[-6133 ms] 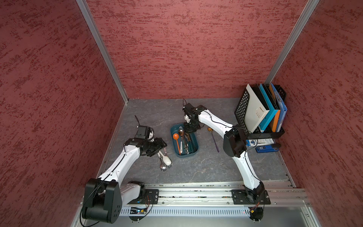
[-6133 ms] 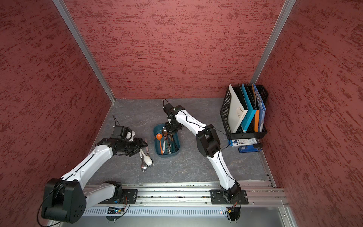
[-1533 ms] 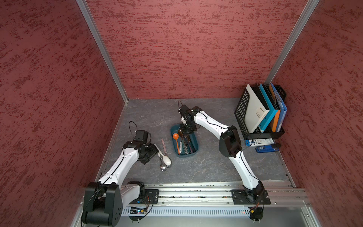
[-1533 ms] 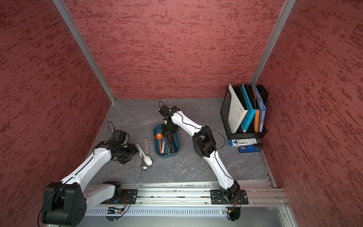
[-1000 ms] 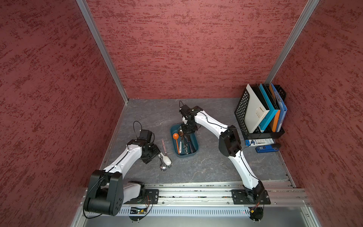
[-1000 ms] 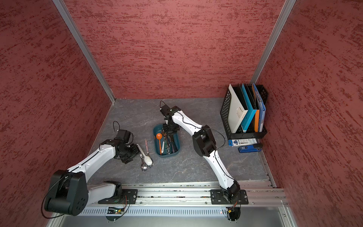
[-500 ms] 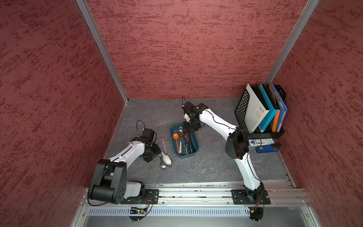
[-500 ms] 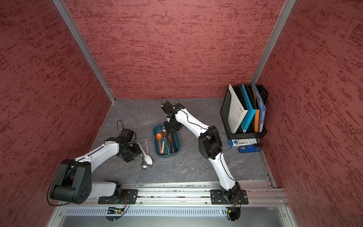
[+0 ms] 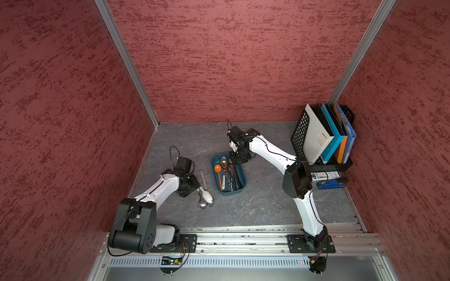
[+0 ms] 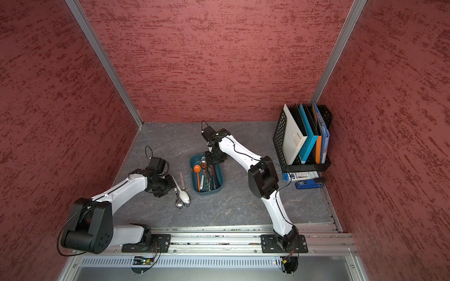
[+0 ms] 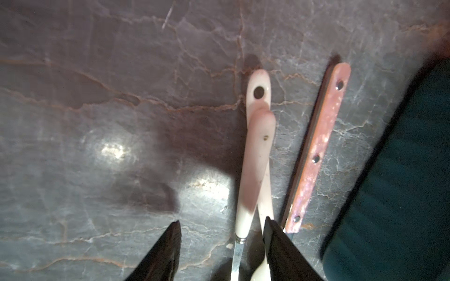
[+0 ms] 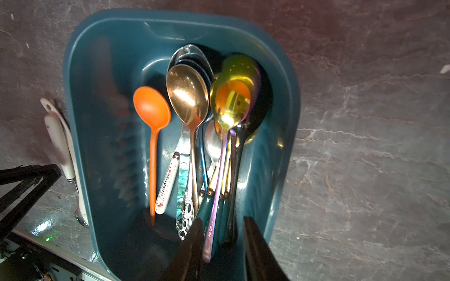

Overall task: Put the spoon into the storage box
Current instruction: Place the spoon in the storage box.

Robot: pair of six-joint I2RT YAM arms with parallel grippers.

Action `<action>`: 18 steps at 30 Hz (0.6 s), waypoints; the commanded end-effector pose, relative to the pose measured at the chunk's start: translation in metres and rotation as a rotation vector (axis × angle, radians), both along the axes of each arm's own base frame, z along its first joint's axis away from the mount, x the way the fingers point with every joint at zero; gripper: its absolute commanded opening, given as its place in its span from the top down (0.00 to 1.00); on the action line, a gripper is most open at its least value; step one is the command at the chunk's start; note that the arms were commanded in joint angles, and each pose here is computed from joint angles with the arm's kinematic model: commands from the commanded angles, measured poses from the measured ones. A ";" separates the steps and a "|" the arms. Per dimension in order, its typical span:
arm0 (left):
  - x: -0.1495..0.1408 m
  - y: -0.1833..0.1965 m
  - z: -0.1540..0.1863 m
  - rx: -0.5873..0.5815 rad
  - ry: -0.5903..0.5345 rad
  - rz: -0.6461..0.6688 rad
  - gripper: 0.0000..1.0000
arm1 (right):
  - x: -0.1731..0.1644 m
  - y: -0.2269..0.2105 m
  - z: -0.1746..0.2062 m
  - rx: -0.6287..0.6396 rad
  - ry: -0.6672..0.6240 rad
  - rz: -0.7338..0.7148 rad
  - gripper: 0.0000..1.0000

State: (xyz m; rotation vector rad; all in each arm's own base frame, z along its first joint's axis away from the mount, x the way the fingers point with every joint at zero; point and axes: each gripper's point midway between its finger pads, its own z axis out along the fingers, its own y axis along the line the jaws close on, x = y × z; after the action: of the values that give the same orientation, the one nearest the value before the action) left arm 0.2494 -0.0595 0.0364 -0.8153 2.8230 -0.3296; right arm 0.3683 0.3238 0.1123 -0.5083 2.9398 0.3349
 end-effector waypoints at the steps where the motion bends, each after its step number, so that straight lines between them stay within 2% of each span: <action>1: 0.014 -0.004 0.004 0.005 -0.031 -0.037 0.43 | 0.008 0.000 0.014 0.015 -0.046 -0.007 0.70; 18: 0.006 -0.001 -0.016 0.031 0.039 -0.056 0.64 | 0.008 -0.002 0.010 0.003 -0.039 -0.010 0.73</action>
State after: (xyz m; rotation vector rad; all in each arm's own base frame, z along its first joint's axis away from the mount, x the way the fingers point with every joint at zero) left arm 0.2557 -0.0611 0.0231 -0.7685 2.8797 -0.3021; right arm 0.3682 0.3236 0.1123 -0.5082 2.9404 0.3339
